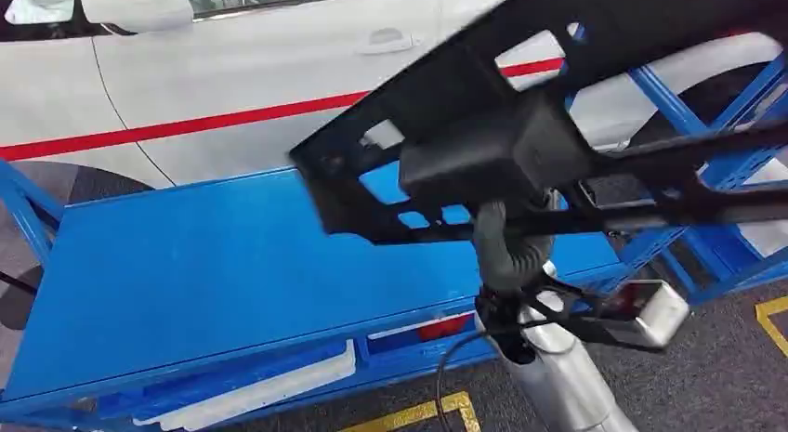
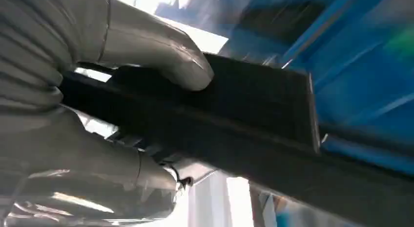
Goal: Take the parts from the cabinet and place them on the table.
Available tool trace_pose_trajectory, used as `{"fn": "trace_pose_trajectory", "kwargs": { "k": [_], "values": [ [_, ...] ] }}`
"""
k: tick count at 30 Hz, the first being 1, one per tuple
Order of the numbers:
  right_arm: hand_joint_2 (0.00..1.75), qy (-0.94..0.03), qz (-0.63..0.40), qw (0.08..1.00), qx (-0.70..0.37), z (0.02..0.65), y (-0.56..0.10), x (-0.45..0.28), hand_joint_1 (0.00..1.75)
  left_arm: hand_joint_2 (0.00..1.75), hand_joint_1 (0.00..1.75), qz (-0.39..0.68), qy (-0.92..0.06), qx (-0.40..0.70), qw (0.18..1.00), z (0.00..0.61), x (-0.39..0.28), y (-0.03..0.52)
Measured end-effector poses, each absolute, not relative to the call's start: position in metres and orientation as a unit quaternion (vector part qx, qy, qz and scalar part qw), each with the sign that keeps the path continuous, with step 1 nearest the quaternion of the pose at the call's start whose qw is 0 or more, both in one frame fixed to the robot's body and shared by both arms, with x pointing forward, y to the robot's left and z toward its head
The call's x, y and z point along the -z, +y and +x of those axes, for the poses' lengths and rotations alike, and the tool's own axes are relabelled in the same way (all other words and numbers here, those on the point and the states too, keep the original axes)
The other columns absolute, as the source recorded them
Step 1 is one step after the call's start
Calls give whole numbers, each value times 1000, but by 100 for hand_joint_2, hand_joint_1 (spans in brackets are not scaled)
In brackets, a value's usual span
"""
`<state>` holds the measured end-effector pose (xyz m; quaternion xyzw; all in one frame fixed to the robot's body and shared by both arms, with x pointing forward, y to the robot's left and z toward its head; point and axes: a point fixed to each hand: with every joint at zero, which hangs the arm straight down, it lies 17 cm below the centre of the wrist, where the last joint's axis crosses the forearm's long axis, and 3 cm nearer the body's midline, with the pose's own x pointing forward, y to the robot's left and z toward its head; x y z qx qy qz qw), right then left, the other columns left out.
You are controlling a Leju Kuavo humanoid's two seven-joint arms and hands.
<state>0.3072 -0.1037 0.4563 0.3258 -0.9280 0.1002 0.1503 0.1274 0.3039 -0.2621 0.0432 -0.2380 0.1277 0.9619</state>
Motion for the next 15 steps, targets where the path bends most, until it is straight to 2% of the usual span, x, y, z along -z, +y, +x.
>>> {"fn": "trace_pose_trajectory", "kwargs": {
  "k": [4,15],
  "values": [
    [175,-873,445,146,-136,278,-91,-446,171,0,0,47,-228,-136,963,124,264,306],
    [175,-818,513,203,-165,282,-78,-418,171,0,0,56,-183,-137,972,115,270,309]
  ]
}}
